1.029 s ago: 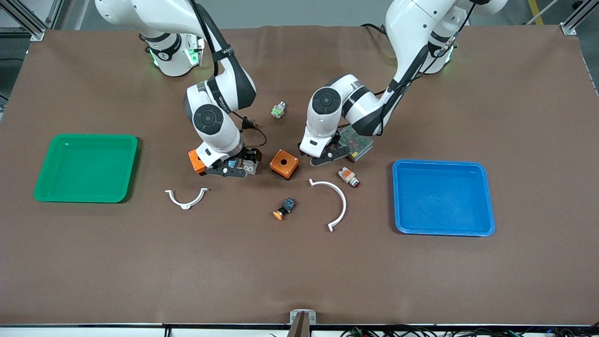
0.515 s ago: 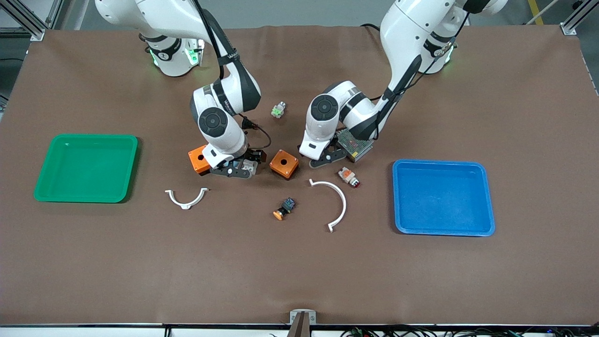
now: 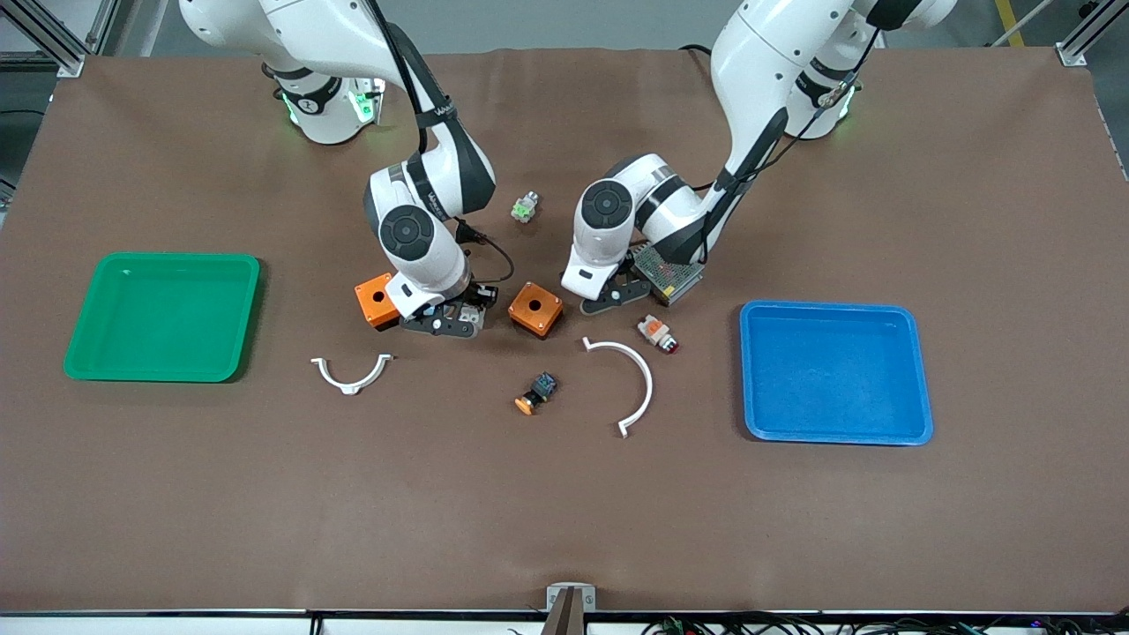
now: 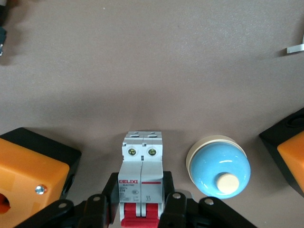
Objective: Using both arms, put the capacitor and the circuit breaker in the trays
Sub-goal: 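Carry the breaker to the green tray while the left gripper carries the capacitor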
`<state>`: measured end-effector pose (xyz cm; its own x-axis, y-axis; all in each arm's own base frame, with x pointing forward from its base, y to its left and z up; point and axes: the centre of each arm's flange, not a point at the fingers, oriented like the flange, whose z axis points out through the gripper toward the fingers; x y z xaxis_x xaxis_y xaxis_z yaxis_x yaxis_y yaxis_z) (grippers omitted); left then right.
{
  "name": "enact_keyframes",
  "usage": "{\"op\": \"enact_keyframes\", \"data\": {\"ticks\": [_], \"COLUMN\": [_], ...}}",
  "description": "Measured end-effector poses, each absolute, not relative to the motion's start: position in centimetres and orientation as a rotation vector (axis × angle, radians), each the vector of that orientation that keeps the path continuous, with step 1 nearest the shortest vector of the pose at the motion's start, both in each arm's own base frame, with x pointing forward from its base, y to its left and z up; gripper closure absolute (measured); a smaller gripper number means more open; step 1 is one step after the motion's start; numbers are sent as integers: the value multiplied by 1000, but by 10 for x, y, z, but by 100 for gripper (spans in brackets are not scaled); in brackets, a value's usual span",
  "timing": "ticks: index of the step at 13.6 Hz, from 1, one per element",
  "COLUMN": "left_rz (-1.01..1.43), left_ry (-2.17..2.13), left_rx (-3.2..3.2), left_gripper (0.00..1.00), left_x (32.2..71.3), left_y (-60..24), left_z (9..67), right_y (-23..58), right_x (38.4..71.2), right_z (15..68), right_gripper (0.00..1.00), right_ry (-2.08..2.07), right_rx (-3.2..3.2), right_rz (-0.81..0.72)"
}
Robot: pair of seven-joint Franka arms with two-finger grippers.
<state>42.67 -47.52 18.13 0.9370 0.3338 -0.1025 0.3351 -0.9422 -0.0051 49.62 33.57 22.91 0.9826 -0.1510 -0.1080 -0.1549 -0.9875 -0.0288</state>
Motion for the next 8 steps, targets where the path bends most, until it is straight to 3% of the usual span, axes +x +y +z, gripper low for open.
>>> {"op": "enact_keyframes", "data": {"ticks": [1,4,8], "left_rz": [-158,-134,-59], "left_ry": [532,541,589], "left_rx": [3079,3063,3062], "left_gripper": [66,66,66], "left_x": [427,437,481], "left_y": [-475,-477,-450], "left_z": [182,193,267], "right_y": [336,339,272], "right_x": [496,500,533], "right_z": [229,242,349], "right_gripper": [60,60,60], "right_ry": [238,238,280], "right_rx": [-3091,-3078,-3018], "right_rz": [164,164,353]}}
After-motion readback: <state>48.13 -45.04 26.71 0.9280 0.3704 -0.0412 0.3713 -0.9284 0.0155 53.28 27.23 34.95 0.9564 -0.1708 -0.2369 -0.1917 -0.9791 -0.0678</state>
